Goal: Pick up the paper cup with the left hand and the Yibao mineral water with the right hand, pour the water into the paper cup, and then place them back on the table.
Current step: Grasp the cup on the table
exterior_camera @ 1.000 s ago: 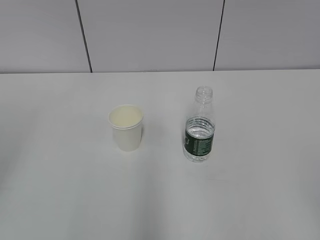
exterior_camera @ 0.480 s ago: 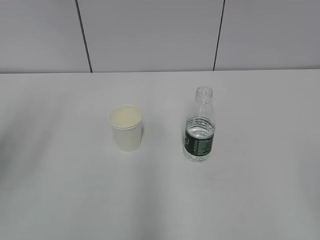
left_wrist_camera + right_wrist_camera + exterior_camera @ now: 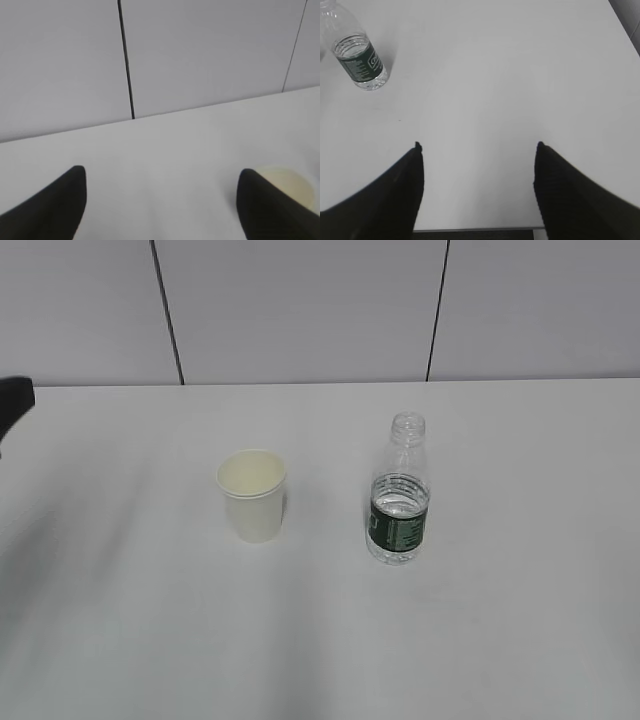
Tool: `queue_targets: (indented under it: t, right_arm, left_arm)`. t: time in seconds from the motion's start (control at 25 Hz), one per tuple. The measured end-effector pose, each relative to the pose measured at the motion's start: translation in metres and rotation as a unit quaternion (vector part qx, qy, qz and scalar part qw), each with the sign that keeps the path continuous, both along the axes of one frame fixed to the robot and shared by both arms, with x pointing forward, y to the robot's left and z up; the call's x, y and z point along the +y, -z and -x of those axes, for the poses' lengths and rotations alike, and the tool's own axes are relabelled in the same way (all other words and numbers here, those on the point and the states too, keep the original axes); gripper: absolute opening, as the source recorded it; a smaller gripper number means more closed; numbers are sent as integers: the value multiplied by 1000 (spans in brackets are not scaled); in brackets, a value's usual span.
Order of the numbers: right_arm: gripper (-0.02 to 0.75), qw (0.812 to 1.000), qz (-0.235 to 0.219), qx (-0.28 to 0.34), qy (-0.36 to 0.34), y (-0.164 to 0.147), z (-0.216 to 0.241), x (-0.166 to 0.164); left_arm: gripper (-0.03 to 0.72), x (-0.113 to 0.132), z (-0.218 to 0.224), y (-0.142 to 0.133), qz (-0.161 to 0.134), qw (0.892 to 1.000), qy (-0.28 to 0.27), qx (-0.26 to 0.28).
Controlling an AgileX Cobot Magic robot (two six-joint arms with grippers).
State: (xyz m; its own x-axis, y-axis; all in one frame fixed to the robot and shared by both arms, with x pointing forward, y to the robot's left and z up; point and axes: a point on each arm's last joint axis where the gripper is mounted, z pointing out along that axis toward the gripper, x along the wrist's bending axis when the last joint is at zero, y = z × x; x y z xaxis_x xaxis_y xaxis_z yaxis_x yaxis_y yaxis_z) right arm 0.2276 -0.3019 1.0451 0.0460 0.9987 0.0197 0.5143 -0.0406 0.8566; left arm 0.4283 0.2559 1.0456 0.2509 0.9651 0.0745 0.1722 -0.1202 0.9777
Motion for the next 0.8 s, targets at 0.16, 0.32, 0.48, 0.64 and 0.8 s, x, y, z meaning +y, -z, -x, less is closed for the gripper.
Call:
queue_targets:
  t: [0.16,0.32,0.48,0.64,0.8]
  right_arm:
    - [539,1000,0,0,0,0,0,0]
    - [539,1000,0,0,0,0,0,0]
    - [539,1000,0,0,0,0,0,0]
    - [539,1000,0,0,0,0,0,0]
    - [539,1000,0,0,0,0,0,0]
  left_arm:
    - [561,-1,10,23,4,1000,8,-2]
    - [561,0,13,38,2,1000,8,13]
    - [561,-3,8,51,0,1000,10,24]
    - [561,-7,-2,62,-6,999,19,28]
    - [561,-12,-13,77,-18,999,34,32]
